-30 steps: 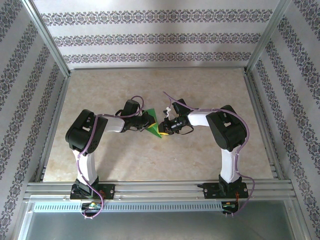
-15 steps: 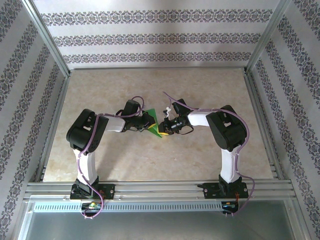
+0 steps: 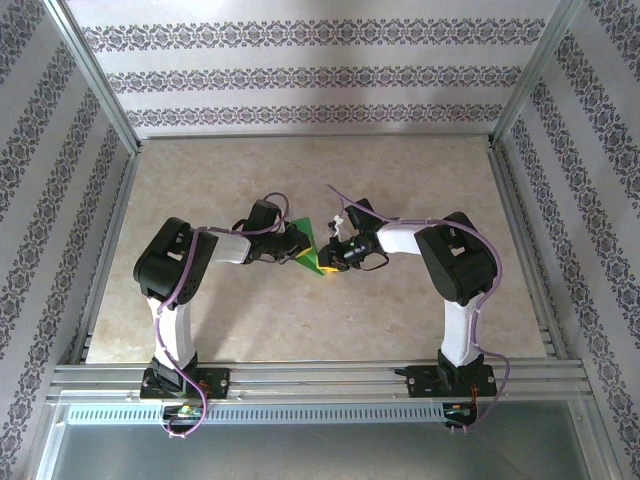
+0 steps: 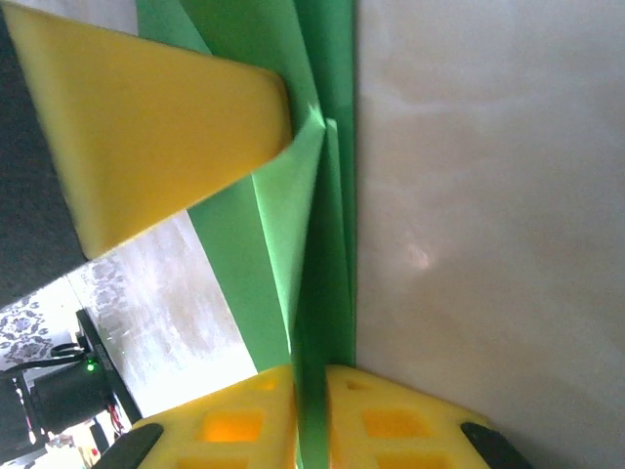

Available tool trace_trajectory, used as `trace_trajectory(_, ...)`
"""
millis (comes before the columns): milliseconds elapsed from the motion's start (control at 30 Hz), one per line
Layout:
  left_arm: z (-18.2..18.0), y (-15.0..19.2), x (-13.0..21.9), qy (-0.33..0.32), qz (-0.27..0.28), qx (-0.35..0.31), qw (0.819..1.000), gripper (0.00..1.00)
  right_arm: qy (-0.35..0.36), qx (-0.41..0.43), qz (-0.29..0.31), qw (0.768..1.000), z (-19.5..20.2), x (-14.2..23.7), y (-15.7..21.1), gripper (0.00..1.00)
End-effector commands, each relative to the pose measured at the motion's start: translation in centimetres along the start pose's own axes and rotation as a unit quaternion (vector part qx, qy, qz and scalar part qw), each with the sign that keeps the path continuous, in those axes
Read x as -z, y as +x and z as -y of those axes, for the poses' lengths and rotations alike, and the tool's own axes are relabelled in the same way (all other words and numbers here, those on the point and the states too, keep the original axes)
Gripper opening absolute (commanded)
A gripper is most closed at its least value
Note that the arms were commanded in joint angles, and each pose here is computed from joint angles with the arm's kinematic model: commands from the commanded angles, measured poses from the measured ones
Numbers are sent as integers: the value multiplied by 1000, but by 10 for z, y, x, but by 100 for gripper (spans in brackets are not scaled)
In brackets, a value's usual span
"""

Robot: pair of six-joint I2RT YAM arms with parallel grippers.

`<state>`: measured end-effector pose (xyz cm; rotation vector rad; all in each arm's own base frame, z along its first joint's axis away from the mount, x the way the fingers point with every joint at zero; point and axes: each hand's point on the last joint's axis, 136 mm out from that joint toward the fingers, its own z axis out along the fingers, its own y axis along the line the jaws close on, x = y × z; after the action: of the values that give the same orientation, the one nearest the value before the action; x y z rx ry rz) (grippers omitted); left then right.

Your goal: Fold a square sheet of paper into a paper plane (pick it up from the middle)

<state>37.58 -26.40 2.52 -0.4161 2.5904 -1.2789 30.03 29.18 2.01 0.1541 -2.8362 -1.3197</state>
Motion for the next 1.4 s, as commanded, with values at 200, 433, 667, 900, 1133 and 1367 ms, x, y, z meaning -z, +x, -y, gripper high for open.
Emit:
trace_trajectory(200,-12,8,-4,-19,-17,0,1000,12,23,-37,-22,999,12,5,21,14)
trace_trajectory(433,-12,8,-4,-19,-17,1,1000,12,35,-35,-12,999,14,4,16,17)
trace_trajectory(667,-7,6,-2,-9,-17,-2,1000,12,19,-8,22,1000,-10,26,5,25)
trace_trajectory(900,-4,6,-2,-5,-16,-2,1000,12,-14,33,29,999,-35,25,-1,21)
trace_trajectory(1133,-6,6,-2,-4,-16,0,1000,12,-15,34,8,999,-35,3,-3,16)
trace_trajectory(1367,-5,7,-2,-3,-18,1,1000,12,1,19,1,1000,-21,-4,-2,15)
